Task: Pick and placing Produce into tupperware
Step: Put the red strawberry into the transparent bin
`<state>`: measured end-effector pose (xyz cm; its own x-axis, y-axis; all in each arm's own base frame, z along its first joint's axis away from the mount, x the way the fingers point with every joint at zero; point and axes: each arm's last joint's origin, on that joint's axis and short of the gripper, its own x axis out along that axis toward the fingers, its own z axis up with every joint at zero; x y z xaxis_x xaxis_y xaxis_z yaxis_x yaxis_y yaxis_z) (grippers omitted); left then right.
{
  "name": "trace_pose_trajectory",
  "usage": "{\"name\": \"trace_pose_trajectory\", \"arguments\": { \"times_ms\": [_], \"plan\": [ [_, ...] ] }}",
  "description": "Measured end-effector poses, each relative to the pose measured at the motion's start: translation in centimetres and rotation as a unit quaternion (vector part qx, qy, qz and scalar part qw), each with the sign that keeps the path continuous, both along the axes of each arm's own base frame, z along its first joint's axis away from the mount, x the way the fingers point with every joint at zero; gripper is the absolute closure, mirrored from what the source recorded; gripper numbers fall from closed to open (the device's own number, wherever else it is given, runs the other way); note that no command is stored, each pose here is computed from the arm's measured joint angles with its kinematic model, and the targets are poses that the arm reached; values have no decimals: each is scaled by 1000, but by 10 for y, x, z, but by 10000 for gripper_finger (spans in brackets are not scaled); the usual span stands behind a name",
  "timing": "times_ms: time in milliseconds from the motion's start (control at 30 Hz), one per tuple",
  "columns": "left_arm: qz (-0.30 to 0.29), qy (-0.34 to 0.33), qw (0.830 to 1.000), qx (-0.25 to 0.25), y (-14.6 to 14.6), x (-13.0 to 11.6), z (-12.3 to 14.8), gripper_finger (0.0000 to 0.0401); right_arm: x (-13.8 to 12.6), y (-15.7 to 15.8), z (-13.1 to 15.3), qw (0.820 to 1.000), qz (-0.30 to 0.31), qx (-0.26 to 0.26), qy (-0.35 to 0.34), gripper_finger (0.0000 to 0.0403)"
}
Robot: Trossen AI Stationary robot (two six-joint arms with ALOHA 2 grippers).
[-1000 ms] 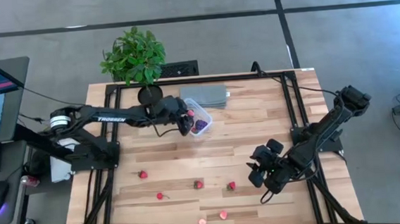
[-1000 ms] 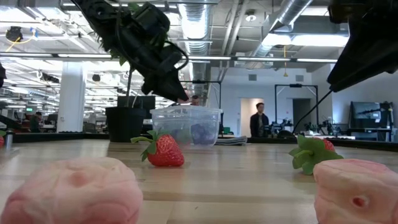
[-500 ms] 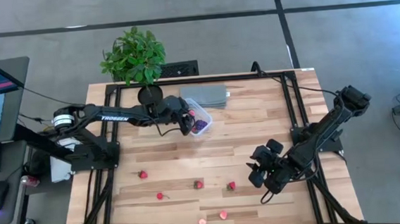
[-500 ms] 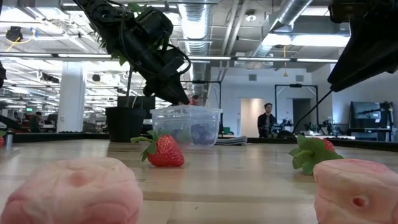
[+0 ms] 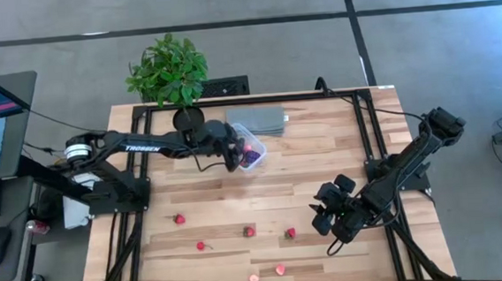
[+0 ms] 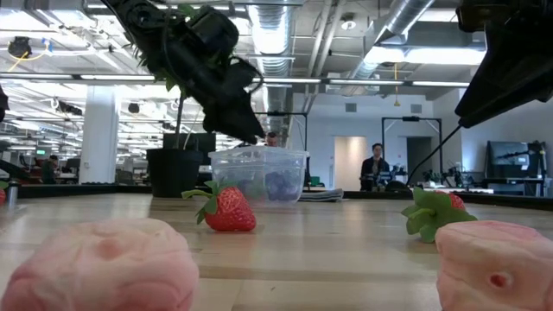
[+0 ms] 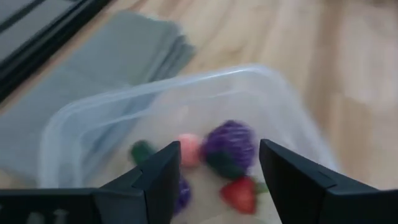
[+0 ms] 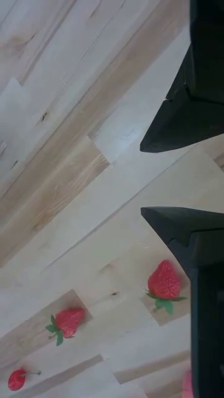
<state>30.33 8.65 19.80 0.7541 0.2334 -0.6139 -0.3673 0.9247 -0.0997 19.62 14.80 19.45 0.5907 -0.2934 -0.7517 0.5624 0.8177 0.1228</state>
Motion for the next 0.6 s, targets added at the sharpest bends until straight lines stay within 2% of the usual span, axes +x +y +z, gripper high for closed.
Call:
{"name": "trace_pose_trajectory", "arguments": {
  "times_ms": [167, 433, 600],
  "plan": [
    [-46, -8, 999, -7, -12, -11, 19, 188, 0, 0, 0, 1000, 0, 0, 0, 228],
    [-117, -35, 992, 21, -51, -47, 67, 188, 0, -1, 0, 1000, 2, -5, 3, 228],
    [-149, -30, 988, 16, -79, -65, 72, 189, 1, -3, 0, 1000, -2, -7, 4, 228]
  ]
}}
